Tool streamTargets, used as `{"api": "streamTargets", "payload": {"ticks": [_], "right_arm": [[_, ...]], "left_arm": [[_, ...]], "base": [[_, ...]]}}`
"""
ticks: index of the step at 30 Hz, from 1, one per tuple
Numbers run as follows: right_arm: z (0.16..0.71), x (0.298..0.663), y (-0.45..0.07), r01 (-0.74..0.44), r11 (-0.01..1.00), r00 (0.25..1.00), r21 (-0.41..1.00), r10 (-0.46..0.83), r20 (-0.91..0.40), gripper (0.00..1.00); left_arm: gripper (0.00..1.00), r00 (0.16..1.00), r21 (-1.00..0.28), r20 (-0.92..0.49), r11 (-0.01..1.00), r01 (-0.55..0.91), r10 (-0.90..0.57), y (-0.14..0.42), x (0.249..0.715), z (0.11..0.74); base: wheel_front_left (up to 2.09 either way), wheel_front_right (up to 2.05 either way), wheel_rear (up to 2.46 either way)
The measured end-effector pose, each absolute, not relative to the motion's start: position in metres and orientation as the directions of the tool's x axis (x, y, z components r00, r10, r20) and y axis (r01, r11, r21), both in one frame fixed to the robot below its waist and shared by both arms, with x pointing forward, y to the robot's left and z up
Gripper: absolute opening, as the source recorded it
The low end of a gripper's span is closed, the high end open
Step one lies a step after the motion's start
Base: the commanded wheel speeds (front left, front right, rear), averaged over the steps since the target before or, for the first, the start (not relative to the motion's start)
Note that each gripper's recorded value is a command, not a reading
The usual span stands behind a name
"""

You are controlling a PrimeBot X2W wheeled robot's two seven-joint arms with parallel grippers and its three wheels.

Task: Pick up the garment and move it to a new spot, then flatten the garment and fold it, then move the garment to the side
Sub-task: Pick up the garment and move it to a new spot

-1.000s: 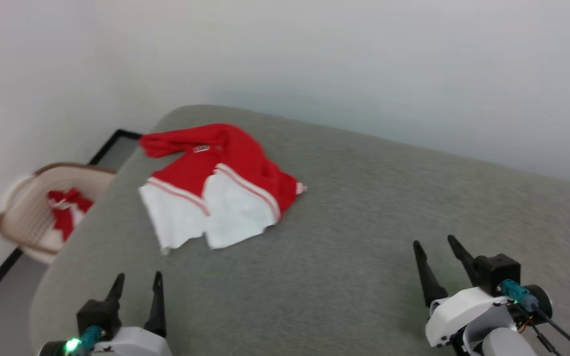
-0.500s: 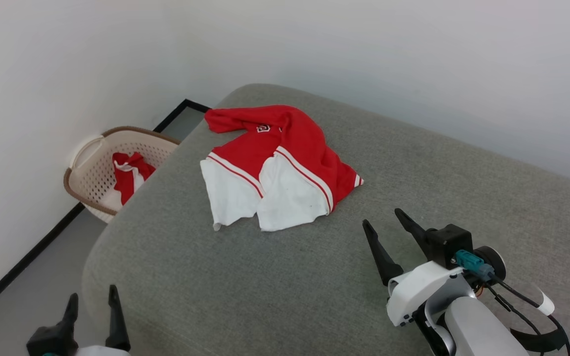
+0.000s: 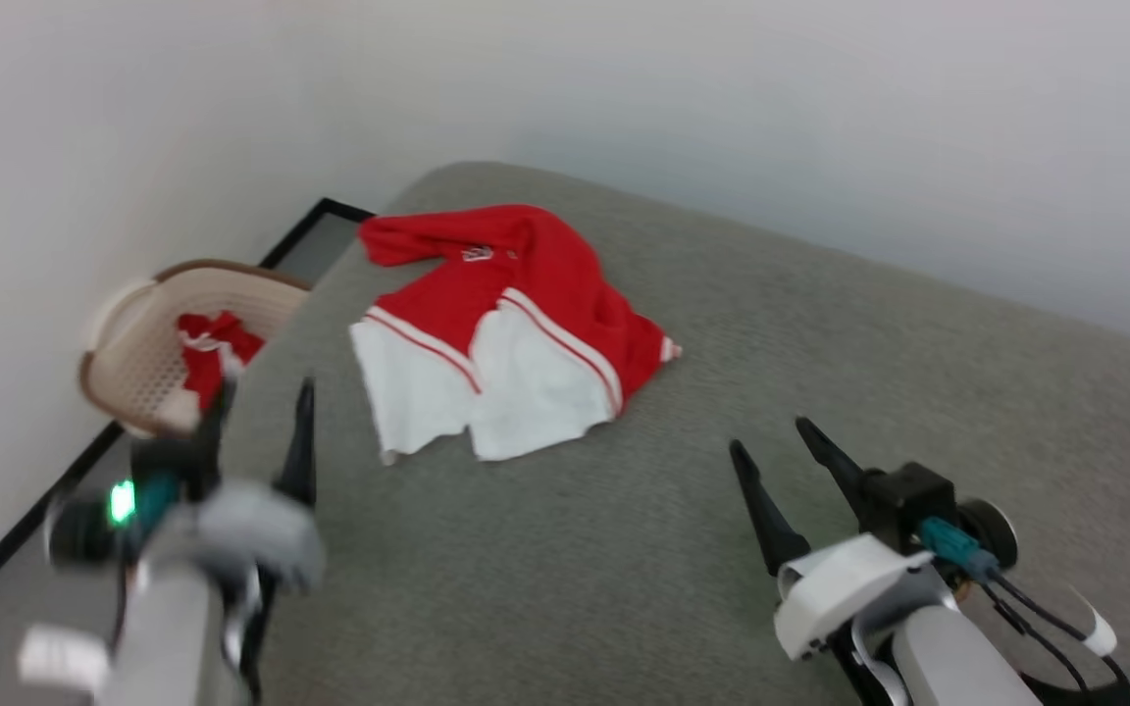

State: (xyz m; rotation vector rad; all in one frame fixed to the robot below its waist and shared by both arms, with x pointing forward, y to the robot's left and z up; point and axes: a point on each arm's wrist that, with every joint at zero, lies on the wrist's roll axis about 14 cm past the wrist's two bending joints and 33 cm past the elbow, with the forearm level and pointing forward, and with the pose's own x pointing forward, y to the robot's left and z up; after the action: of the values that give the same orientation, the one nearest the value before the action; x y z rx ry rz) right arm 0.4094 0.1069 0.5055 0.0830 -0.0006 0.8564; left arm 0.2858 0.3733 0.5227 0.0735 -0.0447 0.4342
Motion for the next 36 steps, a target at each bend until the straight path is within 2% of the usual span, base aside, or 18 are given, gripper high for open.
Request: {"api": "streamTargets", "payload": {"ticks": [3, 6, 11, 12, 14, 19, 23, 29, 36], "right_arm": [[0.515, 0.415, 0.102, -0.747, 0.661, 0.664, 0.062, 0.745, 0.065, 1.00], [0.528, 0.425, 0.093, -0.732, 0.679, 0.681, 0.055, 0.725, 0.103, 1.00], [0.524, 0.436, 0.063, -0.678, 0.730, 0.735, 0.090, 0.669, 0.111, 1.00], [0.517, 0.438, 0.047, -0.646, 0.754, 0.763, 0.114, 0.639, 0.099, 1.00], [0.512, 0.440, 0.032, -0.616, 0.777, 0.787, 0.127, 0.610, 0.091, 1.00], [0.496, 0.441, -0.001, -0.551, 0.824, 0.834, 0.134, 0.550, 0.049, 1.00], [0.489, 0.442, -0.023, -0.506, 0.852, 0.861, 0.130, 0.507, 0.031, 1.00], [0.474, 0.446, -0.047, -0.454, 0.882, 0.889, 0.127, 0.458, -0.009, 1.00], [0.456, 0.447, -0.060, -0.422, 0.896, 0.900, 0.137, 0.432, -0.053, 1.00]], "left_arm": [[1.00, 0.936, 0.103, 0.089, 0.932, -0.349, 0.341, 0.371, 0.330, 0.553], [1.00, 0.960, 0.077, 0.066, 0.958, -0.277, 0.273, 0.363, 0.371, 0.568], [1.00, 0.965, -0.031, -0.168, 0.977, -0.210, 0.202, 0.358, 0.418, 0.542], [1.00, 0.942, -0.047, -0.280, 0.977, -0.207, 0.187, 0.362, 0.429, 0.525], [1.00, 0.902, -0.067, -0.403, 0.979, -0.194, 0.151, 0.359, 0.436, 0.503], [1.00, 0.797, -0.090, -0.601, 0.985, -0.146, 0.063, 0.344, 0.451, 0.462], [1.00, 0.742, -0.078, -0.669, 0.989, -0.126, 0.042, 0.341, 0.463, 0.442], [1.00, 0.693, -0.125, -0.720, 0.984, -0.129, -0.001, 0.327, 0.484, 0.410], [1.00, 0.601, -0.118, -0.799, 0.985, -0.124, -0.020, 0.320, 0.487, 0.371]], "base": [[0.00, 0.00, 0.00], [0.00, 0.00, 0.00], [0.00, 0.00, 0.00], [0.00, 0.00, 0.00], [0.00, 0.00, 0.00], [0.00, 0.00, 0.00], [0.00, 0.00, 0.00], [0.00, 0.00, 0.00], [0.00, 0.00, 0.00]]}}
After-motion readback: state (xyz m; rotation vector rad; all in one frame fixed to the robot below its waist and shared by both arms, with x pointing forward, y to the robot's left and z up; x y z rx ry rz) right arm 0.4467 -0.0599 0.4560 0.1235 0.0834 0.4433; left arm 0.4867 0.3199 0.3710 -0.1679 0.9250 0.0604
